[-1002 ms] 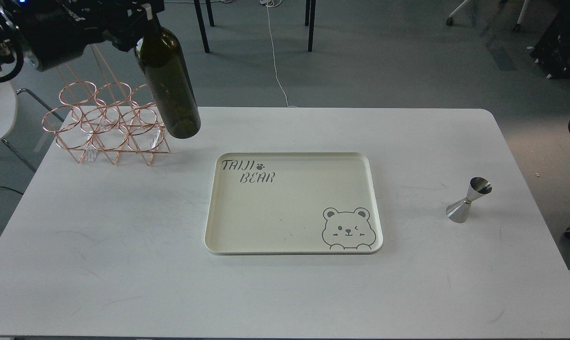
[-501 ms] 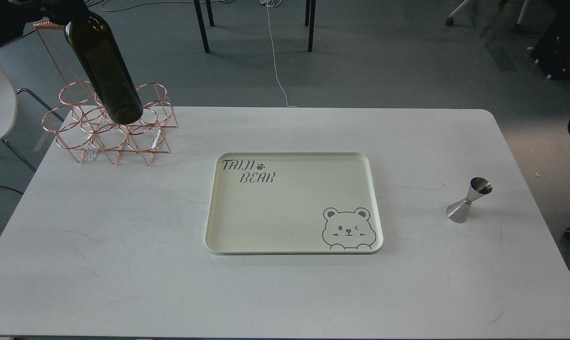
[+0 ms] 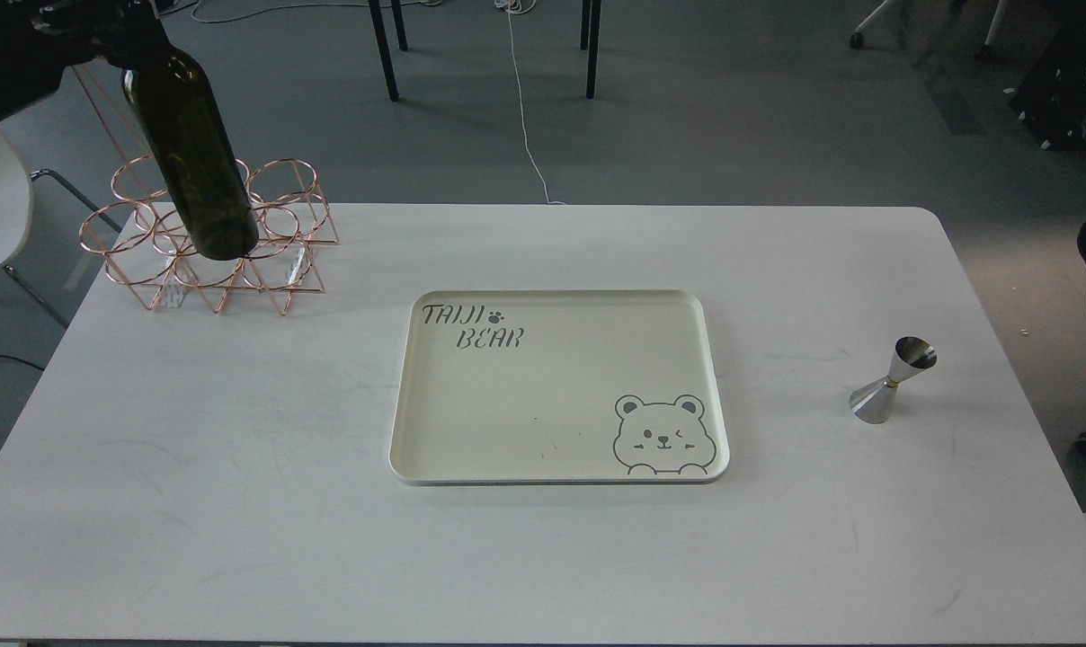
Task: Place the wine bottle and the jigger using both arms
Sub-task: 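Lower the bottle into a slot of the copper wire rack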
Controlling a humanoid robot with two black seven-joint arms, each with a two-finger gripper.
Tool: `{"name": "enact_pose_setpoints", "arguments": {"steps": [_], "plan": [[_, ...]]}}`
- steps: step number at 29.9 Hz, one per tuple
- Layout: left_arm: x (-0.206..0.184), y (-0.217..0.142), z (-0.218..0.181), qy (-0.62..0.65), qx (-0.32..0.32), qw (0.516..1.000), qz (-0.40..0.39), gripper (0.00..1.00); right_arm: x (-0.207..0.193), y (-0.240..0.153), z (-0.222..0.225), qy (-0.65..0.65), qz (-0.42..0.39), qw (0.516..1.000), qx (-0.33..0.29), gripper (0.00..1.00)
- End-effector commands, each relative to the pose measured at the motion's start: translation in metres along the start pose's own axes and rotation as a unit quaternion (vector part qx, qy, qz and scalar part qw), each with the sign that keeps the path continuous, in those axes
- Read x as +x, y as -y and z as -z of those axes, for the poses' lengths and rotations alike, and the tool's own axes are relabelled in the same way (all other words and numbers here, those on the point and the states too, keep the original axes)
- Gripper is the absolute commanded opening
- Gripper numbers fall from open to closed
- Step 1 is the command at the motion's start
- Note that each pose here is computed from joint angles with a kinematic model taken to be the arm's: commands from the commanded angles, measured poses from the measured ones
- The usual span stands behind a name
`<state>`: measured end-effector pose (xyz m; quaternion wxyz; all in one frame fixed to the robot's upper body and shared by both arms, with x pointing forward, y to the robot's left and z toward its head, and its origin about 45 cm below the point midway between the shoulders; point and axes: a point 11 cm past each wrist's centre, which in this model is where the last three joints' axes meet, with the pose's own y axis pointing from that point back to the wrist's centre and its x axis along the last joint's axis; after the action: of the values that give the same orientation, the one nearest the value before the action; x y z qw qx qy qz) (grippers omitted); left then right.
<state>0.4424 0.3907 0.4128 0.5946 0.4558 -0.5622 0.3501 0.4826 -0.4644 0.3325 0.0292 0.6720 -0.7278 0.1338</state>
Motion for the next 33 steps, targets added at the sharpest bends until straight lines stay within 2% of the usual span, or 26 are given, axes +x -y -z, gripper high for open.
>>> {"name": "enact_pose_setpoints", "arguments": {"steps": [1, 33], "plan": [[0.0004, 0.0076, -0.0117, -0.005, -0.016, 1.0, -0.004, 0.21, 0.0013, -0.0002, 0.0002, -0.001, -0.001, 1.0, 0.0, 0.95], [-0.0009, 0.0155, -0.0204, -0.008, -0.024, 1.0, -0.006, 0.22, 0.0014, -0.0006, -0.0005, -0.001, -0.001, 1.0, -0.001, 0.95]]}}
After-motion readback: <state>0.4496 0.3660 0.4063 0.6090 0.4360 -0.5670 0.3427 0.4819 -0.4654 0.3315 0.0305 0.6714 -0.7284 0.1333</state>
